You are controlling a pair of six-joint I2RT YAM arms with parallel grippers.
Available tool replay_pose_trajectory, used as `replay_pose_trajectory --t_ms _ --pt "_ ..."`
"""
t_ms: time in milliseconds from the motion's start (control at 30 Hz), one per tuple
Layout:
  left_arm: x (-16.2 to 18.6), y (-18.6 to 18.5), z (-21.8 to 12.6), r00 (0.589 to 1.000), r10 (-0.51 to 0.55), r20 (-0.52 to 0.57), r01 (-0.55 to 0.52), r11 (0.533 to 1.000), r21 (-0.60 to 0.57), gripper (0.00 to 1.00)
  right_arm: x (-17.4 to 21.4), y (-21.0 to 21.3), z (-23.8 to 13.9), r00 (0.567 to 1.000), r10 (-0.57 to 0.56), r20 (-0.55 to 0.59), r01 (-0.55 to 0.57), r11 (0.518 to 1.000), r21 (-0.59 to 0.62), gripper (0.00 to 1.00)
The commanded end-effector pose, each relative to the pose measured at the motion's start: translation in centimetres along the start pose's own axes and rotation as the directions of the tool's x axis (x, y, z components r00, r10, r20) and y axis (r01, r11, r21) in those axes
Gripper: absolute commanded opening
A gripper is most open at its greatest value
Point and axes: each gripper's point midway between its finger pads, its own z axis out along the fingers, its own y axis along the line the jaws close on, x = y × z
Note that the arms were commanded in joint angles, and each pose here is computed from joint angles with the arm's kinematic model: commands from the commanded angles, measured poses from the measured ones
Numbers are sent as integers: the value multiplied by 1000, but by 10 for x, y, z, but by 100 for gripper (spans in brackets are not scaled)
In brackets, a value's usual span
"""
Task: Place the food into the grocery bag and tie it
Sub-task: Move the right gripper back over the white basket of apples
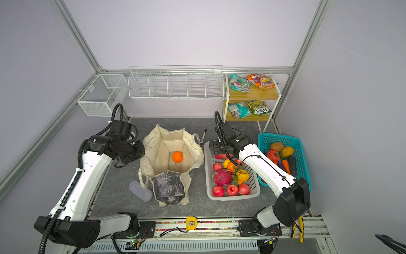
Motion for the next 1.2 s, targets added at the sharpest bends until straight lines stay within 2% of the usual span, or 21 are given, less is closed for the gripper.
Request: replay_pose_trajectory --t_ms 0,167,567,767,967,1167 --pt "-4 -4 -8 1000 -16 13 16 1000 15 0 30 -7 21 988 97 -117 -96 995 18 96" --pt "-3 -3 -9 1000 -17 7 17 1000 7 0 37 -24 43 979 157 -129 -146 985 88 95" --pt "-1 -2 -15 1000 -8 2 8 1000 6 0 23 -60 103 972 160 -169 -134 979 156 100" --pt "-2 -4 -17 1000 -10 9 10 1000 15 0 20 -74 112 958 224 -177 -190 963 189 94" --pt "-4 -7 -15 1000 -5 -1 5 1000 21 0 22 -76 114 923 338 -184 -298 931 213 85" --pt "-6 -10 -13 1000 -1 -8 2 1000 24 0 30 -78 111 856 486 -175 -435 861 265 82"
